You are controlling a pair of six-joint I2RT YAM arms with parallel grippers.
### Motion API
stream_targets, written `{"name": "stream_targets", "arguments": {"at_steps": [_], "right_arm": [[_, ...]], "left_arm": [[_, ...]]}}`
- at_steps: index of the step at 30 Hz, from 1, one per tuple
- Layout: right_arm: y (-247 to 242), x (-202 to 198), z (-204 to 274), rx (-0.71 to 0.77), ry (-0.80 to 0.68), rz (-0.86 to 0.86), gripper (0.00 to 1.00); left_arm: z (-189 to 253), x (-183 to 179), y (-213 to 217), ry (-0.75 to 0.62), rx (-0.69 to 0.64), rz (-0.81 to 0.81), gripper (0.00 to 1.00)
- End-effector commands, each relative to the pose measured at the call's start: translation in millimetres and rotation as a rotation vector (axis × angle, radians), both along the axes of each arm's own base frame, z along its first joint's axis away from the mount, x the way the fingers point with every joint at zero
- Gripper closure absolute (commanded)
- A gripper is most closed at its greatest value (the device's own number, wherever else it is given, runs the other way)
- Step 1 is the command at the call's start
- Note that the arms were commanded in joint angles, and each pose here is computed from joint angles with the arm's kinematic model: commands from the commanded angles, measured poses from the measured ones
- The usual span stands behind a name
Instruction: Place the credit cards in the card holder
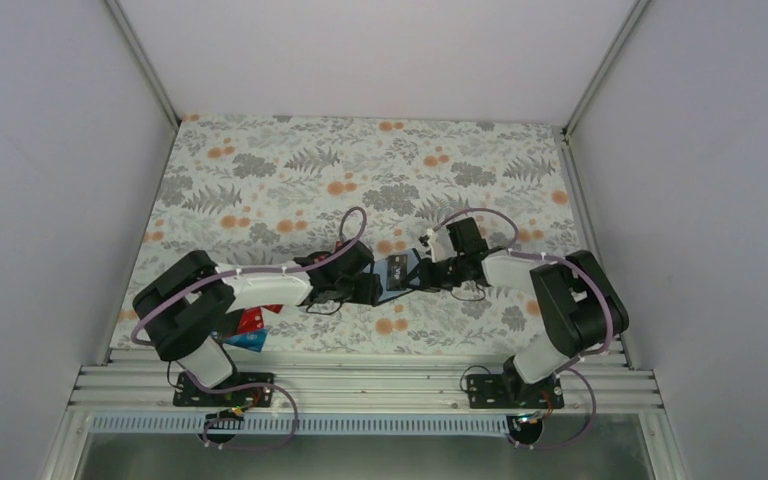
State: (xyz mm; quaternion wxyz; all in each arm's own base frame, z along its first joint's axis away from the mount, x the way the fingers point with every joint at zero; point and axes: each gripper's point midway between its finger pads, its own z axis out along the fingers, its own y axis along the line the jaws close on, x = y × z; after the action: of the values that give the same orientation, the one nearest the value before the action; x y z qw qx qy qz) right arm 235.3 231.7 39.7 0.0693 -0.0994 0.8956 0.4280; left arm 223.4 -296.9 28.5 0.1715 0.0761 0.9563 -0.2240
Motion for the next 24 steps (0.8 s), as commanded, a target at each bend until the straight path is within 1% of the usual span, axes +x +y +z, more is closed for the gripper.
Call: {"name": "stream_targets", "arguments": {"at_steps": [1,6,13,17,19,24], "right_arm": [[5.6,-6.9,-5.2,0.01,0.005,0.029,0.96],[8.7,-12.9,-6.6,0.031,0.037,0.044,0.96],[14.1,-22.4,-9.1,0.071,0.097,0.074,0.96],[17.9,-25.3,-5.2,0.094,0.1,0.092,0.96],[19.0,-29.6,-14.6,0.092,0.142,0.1,0.96],[22.8,-29.8,-19.9,0.094,0.166,0.113,0.96]], "left_arm": [[-0.8,10.5,4.0,-0.041,0.054,0.061,0.38],[-7.2,12.1,12.7,-0.051,0.088,0.089,0.55],[-8.9,15.9,20.9,-0.088,0.121,0.098,0.71],[-5.4,17.4,22.4,-0.117,0.118,0.087,0.78],[-4.7,16.9,22.6,-0.132,0.115,0.073,0.8],[-0.3,17.7,25.6,-0.176,0.127,0.03,0.84]]}}
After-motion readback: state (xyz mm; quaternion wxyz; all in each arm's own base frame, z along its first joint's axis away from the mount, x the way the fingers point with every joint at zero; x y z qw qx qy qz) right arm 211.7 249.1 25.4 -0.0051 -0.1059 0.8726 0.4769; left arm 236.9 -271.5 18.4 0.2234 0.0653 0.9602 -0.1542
